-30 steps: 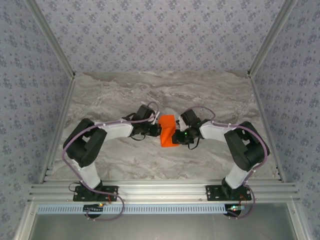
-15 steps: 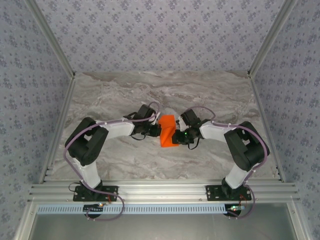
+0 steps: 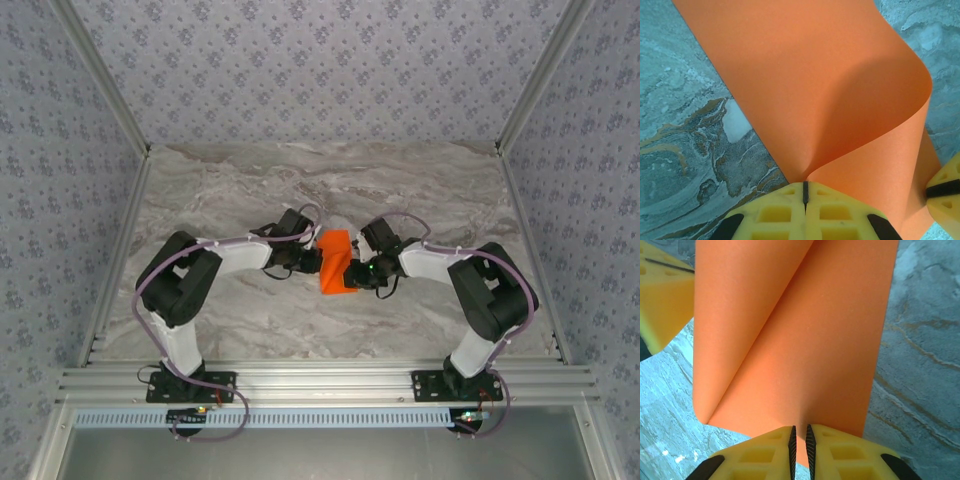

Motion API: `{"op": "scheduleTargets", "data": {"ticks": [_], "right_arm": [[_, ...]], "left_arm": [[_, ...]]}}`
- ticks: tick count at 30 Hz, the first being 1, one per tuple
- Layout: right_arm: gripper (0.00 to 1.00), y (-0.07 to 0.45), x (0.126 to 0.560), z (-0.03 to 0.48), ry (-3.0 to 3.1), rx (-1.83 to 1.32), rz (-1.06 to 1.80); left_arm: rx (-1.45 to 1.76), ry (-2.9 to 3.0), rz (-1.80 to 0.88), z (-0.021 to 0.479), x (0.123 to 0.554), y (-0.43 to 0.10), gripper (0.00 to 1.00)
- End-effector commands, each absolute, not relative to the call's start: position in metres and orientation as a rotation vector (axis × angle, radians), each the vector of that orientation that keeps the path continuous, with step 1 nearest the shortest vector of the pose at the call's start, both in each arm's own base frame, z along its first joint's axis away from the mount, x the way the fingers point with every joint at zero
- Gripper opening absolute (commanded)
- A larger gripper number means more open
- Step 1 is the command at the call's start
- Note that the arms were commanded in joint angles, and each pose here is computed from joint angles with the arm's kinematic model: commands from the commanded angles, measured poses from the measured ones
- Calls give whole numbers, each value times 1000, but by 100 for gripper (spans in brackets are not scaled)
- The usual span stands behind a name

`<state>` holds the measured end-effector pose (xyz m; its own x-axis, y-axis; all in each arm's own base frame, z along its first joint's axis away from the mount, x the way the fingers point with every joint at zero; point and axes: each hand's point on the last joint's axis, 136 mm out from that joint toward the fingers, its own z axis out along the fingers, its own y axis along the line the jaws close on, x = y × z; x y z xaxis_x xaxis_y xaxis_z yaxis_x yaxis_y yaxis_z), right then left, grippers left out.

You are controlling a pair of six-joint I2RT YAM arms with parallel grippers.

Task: Fold a paper plane with a square sheet of paper (fold left side to right side)
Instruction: Fold the triangle a second time at the center of the table.

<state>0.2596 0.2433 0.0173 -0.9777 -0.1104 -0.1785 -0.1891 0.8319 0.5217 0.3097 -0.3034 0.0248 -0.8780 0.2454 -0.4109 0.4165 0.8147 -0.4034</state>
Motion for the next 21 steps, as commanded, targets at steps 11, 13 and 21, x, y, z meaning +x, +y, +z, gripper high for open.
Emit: {"op": "scheduleTargets", "data": {"ticks": [11, 13, 21], "right_arm": [[17, 244, 258, 34, 2857, -251, 906], [17, 248, 266, 47, 2801, -233, 976], [16, 278, 298, 79, 2632, -168, 1224]], "left_arm": [[525, 2669, -677, 22, 313, -302, 0], [529, 2671, -684, 21, 312, -303, 0], [536, 2680, -697, 20, 310, -303, 0]]}}
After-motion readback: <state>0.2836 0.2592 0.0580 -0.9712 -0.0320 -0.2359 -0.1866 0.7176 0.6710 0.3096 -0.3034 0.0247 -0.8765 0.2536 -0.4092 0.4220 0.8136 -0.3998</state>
